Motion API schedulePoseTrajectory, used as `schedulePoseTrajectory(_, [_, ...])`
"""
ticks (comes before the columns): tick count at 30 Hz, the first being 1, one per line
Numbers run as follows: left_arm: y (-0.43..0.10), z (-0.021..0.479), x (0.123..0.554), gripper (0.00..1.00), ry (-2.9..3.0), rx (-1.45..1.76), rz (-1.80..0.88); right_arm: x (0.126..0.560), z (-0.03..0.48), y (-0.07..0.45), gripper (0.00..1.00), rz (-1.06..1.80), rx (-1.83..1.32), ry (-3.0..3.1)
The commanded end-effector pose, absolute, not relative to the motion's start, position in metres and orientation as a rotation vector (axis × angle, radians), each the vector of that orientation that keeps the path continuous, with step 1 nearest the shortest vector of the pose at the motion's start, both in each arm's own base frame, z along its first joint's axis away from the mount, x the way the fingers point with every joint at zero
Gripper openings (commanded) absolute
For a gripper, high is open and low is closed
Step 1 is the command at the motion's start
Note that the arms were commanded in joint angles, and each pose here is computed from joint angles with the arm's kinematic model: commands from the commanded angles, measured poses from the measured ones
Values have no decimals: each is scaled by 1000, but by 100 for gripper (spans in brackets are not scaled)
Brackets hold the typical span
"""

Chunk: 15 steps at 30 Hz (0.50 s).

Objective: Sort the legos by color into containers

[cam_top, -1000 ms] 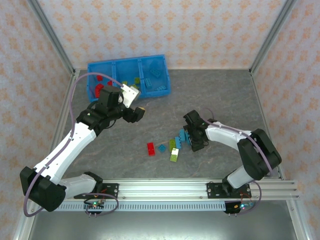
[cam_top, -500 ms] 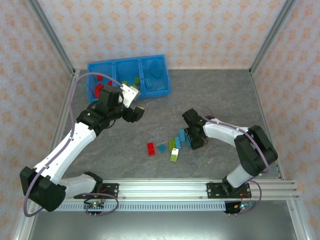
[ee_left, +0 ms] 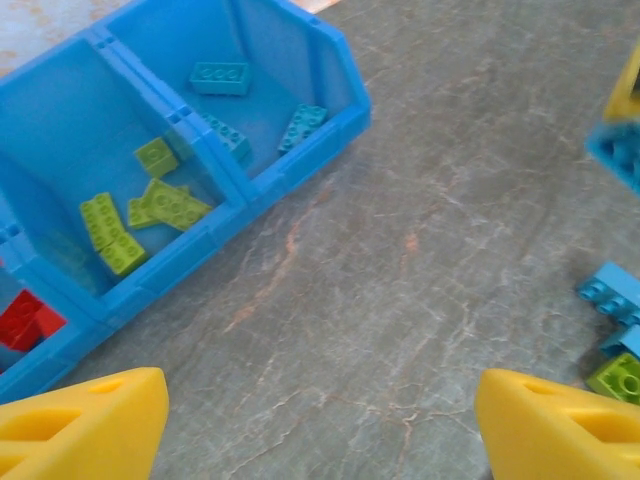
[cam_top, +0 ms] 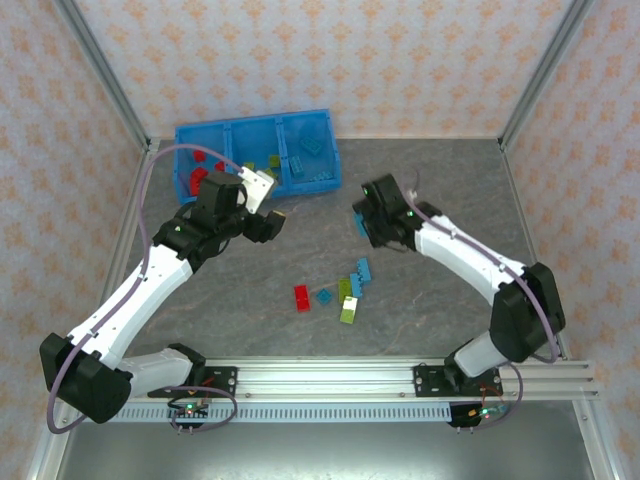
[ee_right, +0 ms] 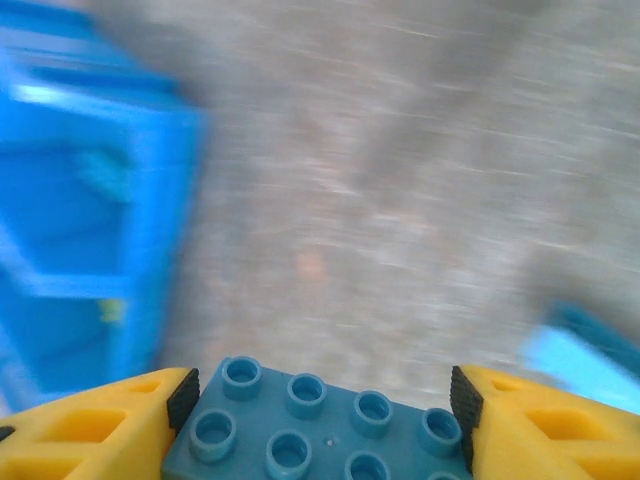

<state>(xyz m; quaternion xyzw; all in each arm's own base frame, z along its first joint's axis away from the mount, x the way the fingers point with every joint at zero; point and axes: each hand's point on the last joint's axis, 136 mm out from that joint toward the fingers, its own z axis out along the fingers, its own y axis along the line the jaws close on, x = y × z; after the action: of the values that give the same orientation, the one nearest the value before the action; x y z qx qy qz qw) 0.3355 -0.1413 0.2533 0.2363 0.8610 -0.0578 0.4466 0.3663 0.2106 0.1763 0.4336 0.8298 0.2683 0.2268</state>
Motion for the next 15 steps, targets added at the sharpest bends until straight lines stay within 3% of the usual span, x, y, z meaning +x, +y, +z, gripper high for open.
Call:
schedulePoseTrajectory(1, [-123,268,340,81,2083,476,-47,419,198,227,65,681,997,2243])
schedulePoseTrajectory(11, [-111,268,340,81,2061,431,16,567,193,301,66,708,819,2230])
schedulePoseTrajectory(15, [-110,268,341,81,2059,425,19,592,188,322,79,793,800,2222])
